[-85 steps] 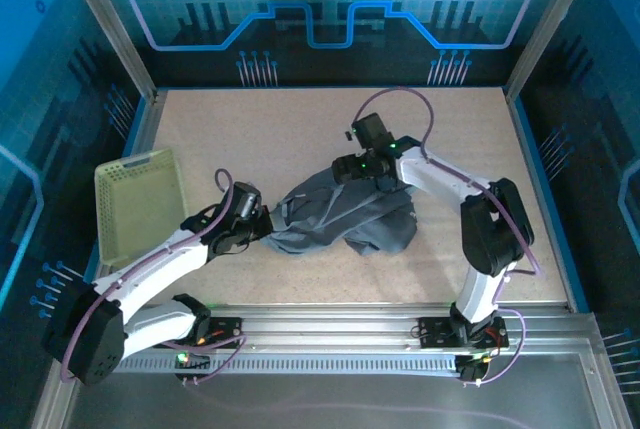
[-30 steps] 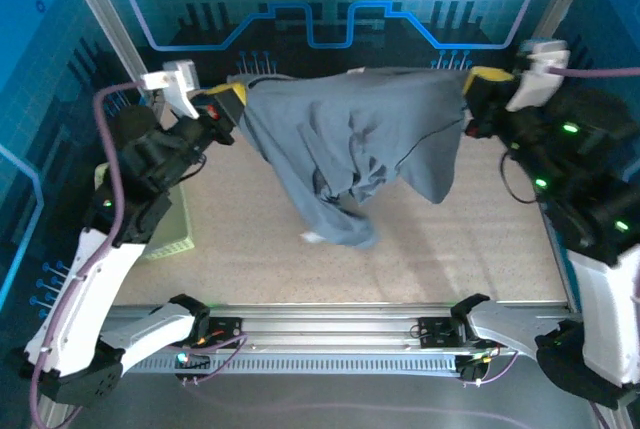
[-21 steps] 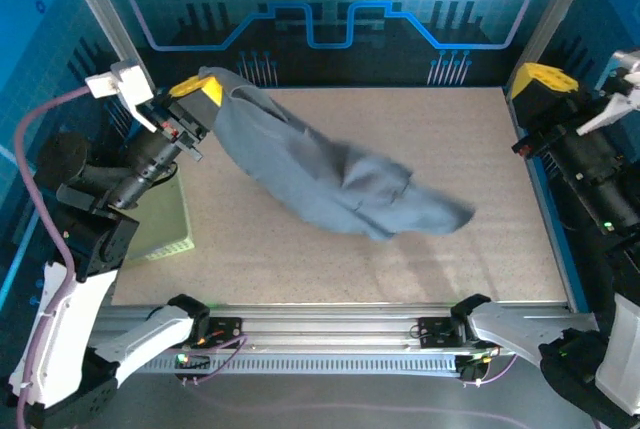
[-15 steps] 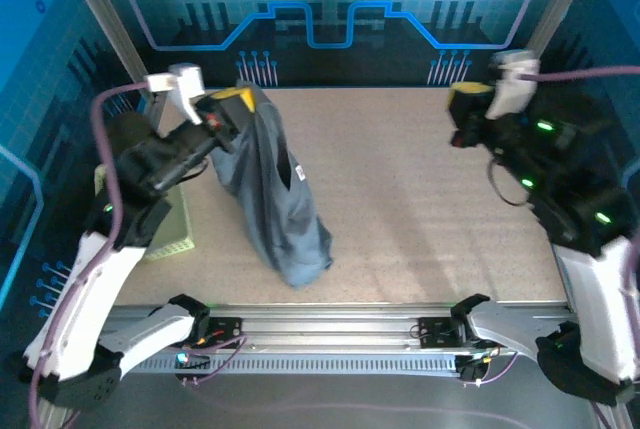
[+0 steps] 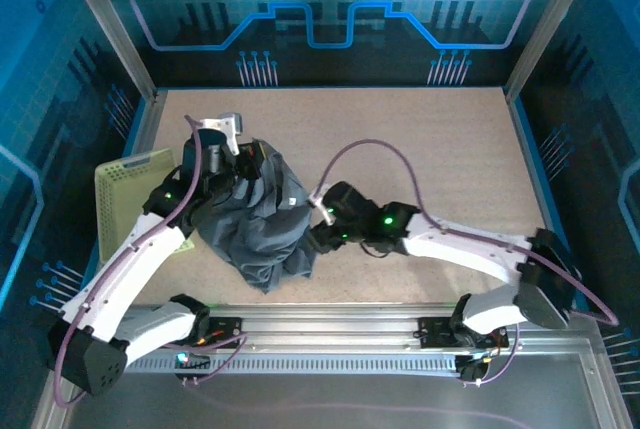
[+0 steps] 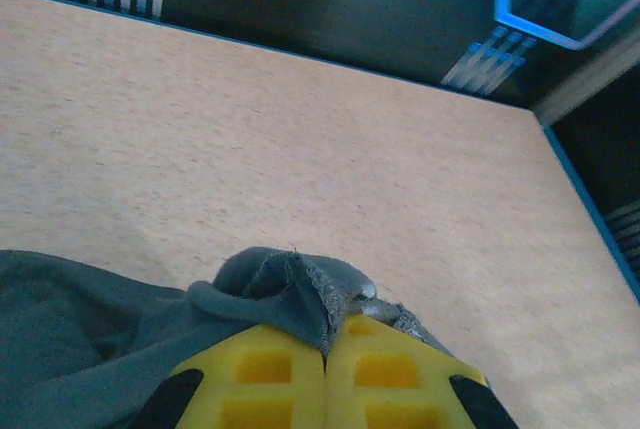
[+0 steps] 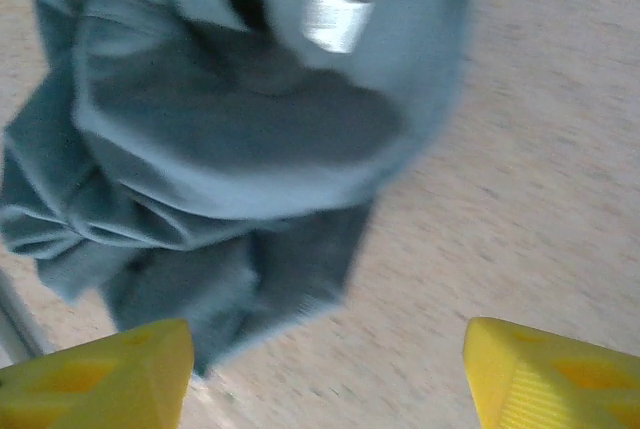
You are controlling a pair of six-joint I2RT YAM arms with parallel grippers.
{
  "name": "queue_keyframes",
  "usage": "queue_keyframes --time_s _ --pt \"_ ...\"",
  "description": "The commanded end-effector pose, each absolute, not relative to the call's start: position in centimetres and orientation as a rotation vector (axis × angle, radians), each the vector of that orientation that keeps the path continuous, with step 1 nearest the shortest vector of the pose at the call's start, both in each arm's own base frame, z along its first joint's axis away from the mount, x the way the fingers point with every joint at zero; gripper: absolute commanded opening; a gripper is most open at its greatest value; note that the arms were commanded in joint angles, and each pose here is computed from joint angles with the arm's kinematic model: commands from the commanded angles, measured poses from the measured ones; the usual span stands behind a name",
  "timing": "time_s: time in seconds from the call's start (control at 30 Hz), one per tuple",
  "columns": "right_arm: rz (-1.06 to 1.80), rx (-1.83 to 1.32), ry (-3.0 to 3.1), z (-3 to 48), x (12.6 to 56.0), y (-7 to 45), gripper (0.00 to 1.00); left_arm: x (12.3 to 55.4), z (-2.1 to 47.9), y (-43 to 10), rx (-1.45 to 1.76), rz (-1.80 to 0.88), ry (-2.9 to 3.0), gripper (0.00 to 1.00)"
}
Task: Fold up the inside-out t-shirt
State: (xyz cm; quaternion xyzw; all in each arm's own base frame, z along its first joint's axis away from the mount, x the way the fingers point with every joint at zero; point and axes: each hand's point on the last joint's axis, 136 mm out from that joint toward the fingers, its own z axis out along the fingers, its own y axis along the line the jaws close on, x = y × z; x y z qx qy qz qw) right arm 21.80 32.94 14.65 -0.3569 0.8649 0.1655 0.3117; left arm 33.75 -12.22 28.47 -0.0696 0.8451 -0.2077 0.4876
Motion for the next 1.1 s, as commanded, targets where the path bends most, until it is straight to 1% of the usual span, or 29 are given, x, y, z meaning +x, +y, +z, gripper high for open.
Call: queue_keyframes --time_s 0.0,0.07,0.17,0.3,0.37,0.5,0.53,0.63,0.73,0.8,0.87,0.9,0.93,1.07 --pt "0.545 -0.953 2.168 15.9 21.8 39.2 0.77 35.8 29.8 -9.1 -0.264 -0.353 1.995 0.00" --pt "0.525 -1.000 2.169 14.9 21.3 41.1 0.79 36.6 29.7 -7.8 -0.317 -0.304 1.998 0.00" --pt "0.510 -1.047 2.174 13.3 20.7 43.3 0.82 37.5 29.2 -6.6 -0.369 -0.300 2.010 0.00" --pt "0.492 -1.097 2.198 10.8 20.5 45.7 0.83 37.9 29.0 -6.5 -0.375 -0.316 2.008 0.00" --pt "0.475 -1.112 2.212 10.0 20.6 46.2 0.83 38.0 28.9 -6.4 -0.376 -0.316 2.010 0.00" --pt "0.397 -1.123 2.268 7.5 21.0 46.4 0.80 38.0 28.5 -5.8 -0.404 -0.307 2.015 0.00" --pt "0.370 -1.124 2.284 6.8 21.1 46.1 0.78 38.0 28.5 -5.5 -0.416 -0.303 2.014 0.00" --pt "0.334 -1.150 2.310 5.3 20.9 45.4 0.65 38.1 28.4 -4.5 -0.451 -0.286 2.013 0.00" --pt "0.316 -1.155 2.314 4.7 20.5 44.4 0.47 38.5 27.9 -3.6 -0.500 -0.282 2.024 0.00" --pt "0.285 -1.140 2.303 5.0 20.7 43.6 0.31 38.7 27.6 -3.2 -0.517 -0.280 2.031 0.00" --pt "0.225 -1.098 2.280 6.1 21.4 42.3 0.09 38.9 27.5 -3.2 -0.522 -0.276 2.037 0.00" --pt "0.196 -1.074 2.271 6.7 21.8 41.5 0.02 38.8 27.2 -3.1 -0.526 -0.275 2.044 0.00" --pt "0.170 -1.045 2.260 7.5 22.4 40.6 0.00 38.8 27.2 -3.2 -0.526 -0.274 2.047 0.00" --pt "0.135 -0.963 2.195 10.9 23.6 36.2 0.00 38.5 26.9 -3.0 -0.535 -0.273 2.047 0.00"
